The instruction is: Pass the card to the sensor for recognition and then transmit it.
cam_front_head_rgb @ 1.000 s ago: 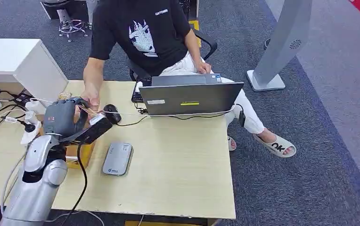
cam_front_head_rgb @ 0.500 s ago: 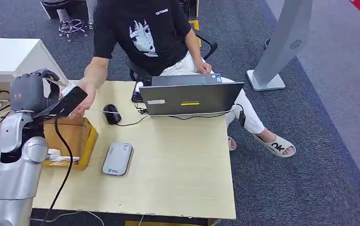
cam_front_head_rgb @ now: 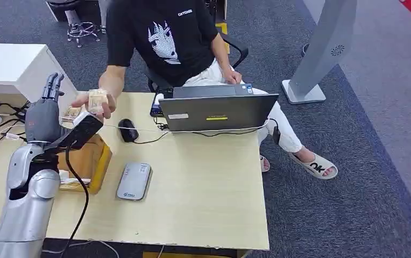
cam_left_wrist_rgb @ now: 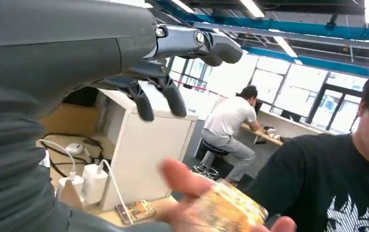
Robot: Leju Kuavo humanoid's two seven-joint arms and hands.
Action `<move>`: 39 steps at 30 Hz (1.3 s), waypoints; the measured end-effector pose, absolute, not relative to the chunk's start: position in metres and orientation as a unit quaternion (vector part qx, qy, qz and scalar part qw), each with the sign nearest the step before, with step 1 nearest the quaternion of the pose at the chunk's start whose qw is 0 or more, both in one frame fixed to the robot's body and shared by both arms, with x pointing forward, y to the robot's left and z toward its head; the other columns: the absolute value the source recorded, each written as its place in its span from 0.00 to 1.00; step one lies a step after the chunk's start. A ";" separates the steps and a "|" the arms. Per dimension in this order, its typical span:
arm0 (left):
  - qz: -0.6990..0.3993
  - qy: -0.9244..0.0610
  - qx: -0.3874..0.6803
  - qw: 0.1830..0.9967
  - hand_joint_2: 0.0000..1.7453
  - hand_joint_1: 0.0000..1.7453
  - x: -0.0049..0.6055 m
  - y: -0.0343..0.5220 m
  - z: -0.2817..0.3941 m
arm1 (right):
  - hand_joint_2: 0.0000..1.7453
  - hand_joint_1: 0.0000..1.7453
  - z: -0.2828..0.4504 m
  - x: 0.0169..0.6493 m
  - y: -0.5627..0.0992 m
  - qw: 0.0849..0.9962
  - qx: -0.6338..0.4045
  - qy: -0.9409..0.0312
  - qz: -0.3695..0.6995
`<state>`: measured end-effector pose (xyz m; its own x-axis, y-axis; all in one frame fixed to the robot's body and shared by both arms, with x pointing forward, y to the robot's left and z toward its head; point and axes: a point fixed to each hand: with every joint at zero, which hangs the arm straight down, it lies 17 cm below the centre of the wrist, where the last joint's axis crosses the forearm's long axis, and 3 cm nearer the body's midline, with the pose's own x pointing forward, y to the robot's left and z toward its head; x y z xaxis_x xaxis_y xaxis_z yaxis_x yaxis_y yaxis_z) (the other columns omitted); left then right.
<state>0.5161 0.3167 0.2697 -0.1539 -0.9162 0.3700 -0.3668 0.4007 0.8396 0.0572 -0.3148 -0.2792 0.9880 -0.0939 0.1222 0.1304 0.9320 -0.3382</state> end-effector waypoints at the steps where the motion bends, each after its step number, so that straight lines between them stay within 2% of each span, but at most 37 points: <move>1: -0.298 -0.699 0.458 0.462 1.00 0.00 0.515 0.316 0.268 | 1.00 0.00 -0.279 0.057 -0.315 0.981 -0.175 -0.052 -0.058; 14: -0.298 -0.701 0.450 0.466 1.00 0.00 0.504 0.311 0.259 | 1.00 0.00 -0.279 0.057 -0.315 0.981 -0.175 -0.052 -0.061; 21: -0.305 -0.712 0.474 0.418 1.00 0.00 0.485 0.303 0.272 | 1.00 0.00 -0.279 0.056 -0.316 0.981 -0.176 -0.051 -0.068; 25: -0.363 -0.709 0.431 0.425 1.00 0.00 0.470 0.281 0.256 | 1.00 0.00 -0.279 0.054 -0.318 0.980 -0.177 -0.048 -0.080; 33: -0.453 -0.710 0.427 0.329 1.00 0.00 0.418 0.219 0.262 | 1.00 0.00 -0.280 0.051 -0.312 0.979 -0.173 -0.046 -0.100; 39: -0.475 -0.713 0.417 0.304 1.00 0.00 0.397 0.202 0.260 | 1.00 0.00 -0.280 0.051 -0.308 0.978 -0.170 -0.046 -0.109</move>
<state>0.3969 0.2017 0.2597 -0.4675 -0.8832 0.0371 -0.3057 0.2009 0.9307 0.0512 -0.3078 -0.2798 0.9719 -0.1978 0.1276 0.2292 0.9186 -0.3221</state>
